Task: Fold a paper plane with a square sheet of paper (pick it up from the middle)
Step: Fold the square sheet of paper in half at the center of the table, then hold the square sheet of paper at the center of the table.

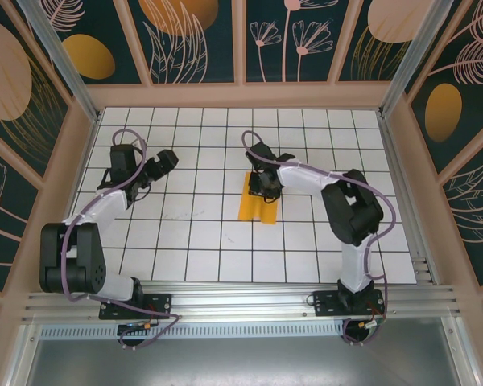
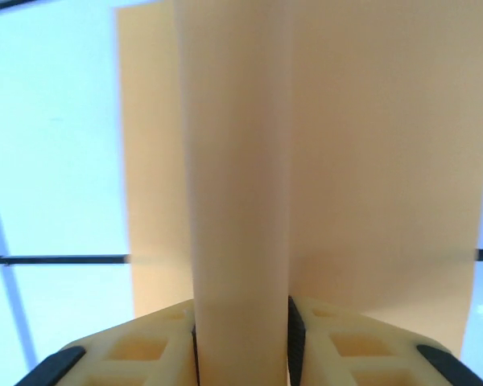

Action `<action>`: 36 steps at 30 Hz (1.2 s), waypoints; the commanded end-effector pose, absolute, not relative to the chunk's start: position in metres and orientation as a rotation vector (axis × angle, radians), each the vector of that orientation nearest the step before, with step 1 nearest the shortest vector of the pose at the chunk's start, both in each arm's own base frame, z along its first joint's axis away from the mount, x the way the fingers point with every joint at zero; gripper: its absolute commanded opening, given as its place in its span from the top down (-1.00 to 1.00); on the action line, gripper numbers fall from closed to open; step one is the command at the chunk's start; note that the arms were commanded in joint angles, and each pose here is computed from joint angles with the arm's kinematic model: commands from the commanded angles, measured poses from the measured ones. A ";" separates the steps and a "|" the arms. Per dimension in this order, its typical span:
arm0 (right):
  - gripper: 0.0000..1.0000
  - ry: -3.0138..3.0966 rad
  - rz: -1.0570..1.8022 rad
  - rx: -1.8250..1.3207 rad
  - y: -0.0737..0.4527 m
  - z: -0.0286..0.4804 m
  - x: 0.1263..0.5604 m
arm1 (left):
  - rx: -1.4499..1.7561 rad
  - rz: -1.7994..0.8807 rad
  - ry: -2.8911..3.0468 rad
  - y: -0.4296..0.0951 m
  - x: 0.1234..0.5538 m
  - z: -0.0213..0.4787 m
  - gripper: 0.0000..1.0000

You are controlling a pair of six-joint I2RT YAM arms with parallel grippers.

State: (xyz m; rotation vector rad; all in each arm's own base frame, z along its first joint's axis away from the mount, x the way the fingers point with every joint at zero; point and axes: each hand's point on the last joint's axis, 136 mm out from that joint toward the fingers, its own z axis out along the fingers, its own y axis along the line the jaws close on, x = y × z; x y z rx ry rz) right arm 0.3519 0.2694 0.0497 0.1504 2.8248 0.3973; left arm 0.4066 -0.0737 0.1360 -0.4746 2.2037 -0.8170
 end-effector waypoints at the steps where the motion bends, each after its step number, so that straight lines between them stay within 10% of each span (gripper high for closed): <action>1: 0.41 2.700 0.690 0.083 0.296 0.093 0.360 | -0.442 -0.934 2.187 -0.094 0.404 0.137 -0.74; 11: 0.43 2.521 1.219 -0.031 0.321 0.127 0.349 | -0.312 -1.121 2.227 -0.169 0.395 0.130 -0.32; 36: 0.42 2.729 1.151 0.092 0.278 0.034 0.338 | -0.088 -1.304 2.421 -0.300 0.375 0.071 0.77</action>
